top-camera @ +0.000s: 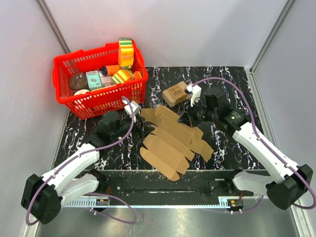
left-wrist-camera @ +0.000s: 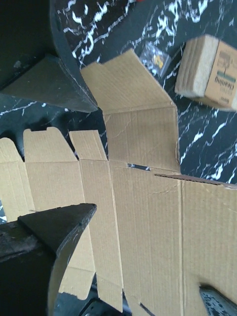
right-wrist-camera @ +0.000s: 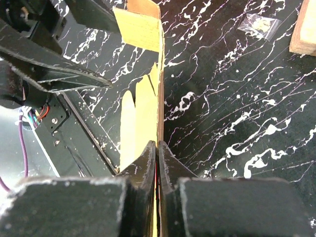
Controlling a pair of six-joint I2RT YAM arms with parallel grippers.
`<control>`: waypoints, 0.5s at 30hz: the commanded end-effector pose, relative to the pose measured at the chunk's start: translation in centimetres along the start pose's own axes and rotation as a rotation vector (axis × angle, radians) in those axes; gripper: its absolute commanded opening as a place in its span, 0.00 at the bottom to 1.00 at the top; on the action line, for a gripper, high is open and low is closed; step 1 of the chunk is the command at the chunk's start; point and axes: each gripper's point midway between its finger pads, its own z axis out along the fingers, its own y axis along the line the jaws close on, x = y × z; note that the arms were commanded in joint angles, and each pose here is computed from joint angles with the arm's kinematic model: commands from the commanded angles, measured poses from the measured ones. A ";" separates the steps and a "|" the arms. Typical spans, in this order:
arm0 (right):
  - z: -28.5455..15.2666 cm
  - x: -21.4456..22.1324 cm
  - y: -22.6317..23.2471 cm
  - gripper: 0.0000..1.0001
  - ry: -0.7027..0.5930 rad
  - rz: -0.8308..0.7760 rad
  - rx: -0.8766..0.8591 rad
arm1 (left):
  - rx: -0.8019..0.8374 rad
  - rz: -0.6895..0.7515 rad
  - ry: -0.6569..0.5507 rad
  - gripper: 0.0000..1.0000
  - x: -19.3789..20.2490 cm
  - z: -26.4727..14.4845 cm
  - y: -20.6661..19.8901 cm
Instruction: Fold the paper box
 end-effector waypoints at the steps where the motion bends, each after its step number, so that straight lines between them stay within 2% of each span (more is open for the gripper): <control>1: -2.2 -1.4 2.0 0.09 -0.028 -0.053 -0.048 | 0.196 0.027 -0.039 0.77 -1.0 0.4 -2.6; 15: -3.8 -2.5 3.8 0.09 -0.057 -0.064 -0.102 | 0.148 0.007 0.056 0.75 1.9 1.6 -1.1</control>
